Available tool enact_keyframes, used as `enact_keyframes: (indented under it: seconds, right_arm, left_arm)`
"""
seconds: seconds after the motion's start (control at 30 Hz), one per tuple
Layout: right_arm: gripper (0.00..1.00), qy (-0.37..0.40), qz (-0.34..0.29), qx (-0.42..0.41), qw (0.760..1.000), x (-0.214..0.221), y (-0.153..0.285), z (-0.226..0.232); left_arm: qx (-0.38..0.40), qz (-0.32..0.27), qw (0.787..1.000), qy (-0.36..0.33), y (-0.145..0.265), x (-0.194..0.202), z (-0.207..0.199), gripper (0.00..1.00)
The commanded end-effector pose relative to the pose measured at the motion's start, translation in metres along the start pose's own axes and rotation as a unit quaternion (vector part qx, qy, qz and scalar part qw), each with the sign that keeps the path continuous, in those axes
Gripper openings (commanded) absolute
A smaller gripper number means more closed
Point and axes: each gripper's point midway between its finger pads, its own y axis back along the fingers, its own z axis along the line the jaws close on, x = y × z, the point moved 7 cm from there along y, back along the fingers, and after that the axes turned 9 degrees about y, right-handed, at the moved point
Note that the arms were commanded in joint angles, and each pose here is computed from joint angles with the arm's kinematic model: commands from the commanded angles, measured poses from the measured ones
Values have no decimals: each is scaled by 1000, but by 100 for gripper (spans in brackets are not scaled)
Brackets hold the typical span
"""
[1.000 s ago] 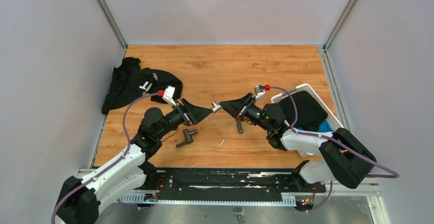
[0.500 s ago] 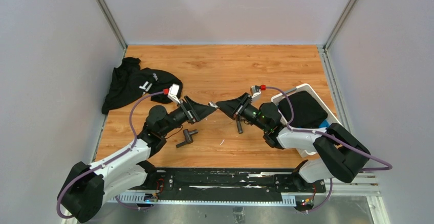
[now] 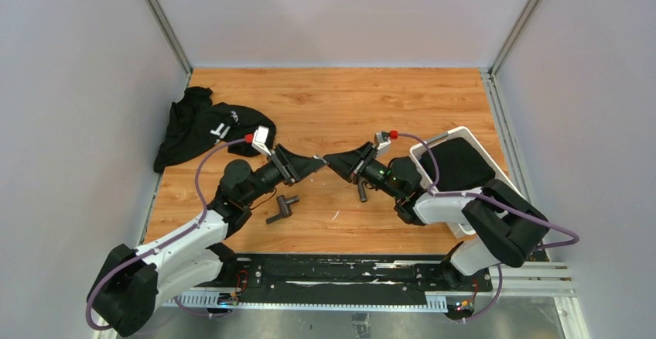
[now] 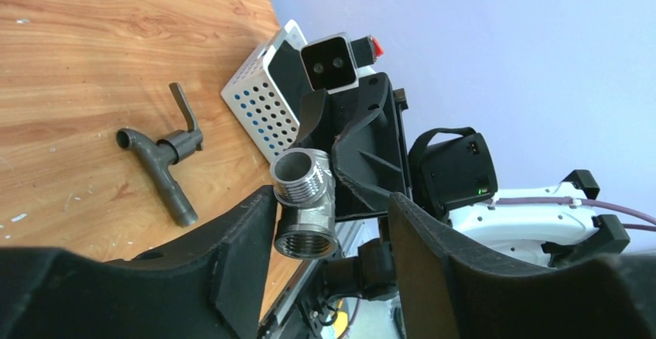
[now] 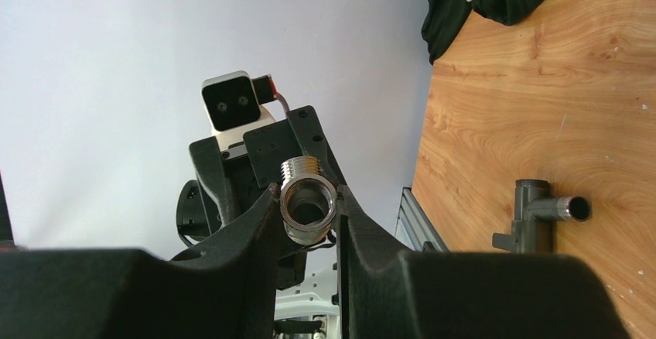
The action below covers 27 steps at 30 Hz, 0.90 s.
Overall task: Install the water faucets
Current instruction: Adjust the adaptor at the center of the board.
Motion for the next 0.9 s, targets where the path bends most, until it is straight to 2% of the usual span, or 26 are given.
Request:
enact_keyframes:
  seconds: [0.0, 0.43, 0.57, 0.77, 0.8, 0.87]
  right_arm:
    - [0, -16, -11, -36, 999, 0, -5, 14]
    - [0, -34, -9, -42, 998, 4, -6, 11]
    - [0, -39, -8, -43, 998, 5, -7, 9]
    - [0, -41, -4, -39, 998, 9, -4, 5]
    - [3, -40, -4, -36, 999, 9, -2, 4]
    - [22, -34, -1, -22, 999, 10, 4, 0]
  left_arm:
    - [11, -12, 1000, -2, -2, -2, -4, 56]
    - [-4, -31, 999, 15, -1, -3, 3, 38]
    - [-6, -40, 999, 21, -2, -6, 3, 27]
    - [-5, -53, 998, 35, 0, -7, 1, 0]
    - [-5, -53, 998, 35, 1, -7, 1, 0]
    - [-9, -51, 998, 31, 3, -7, 1, 0]
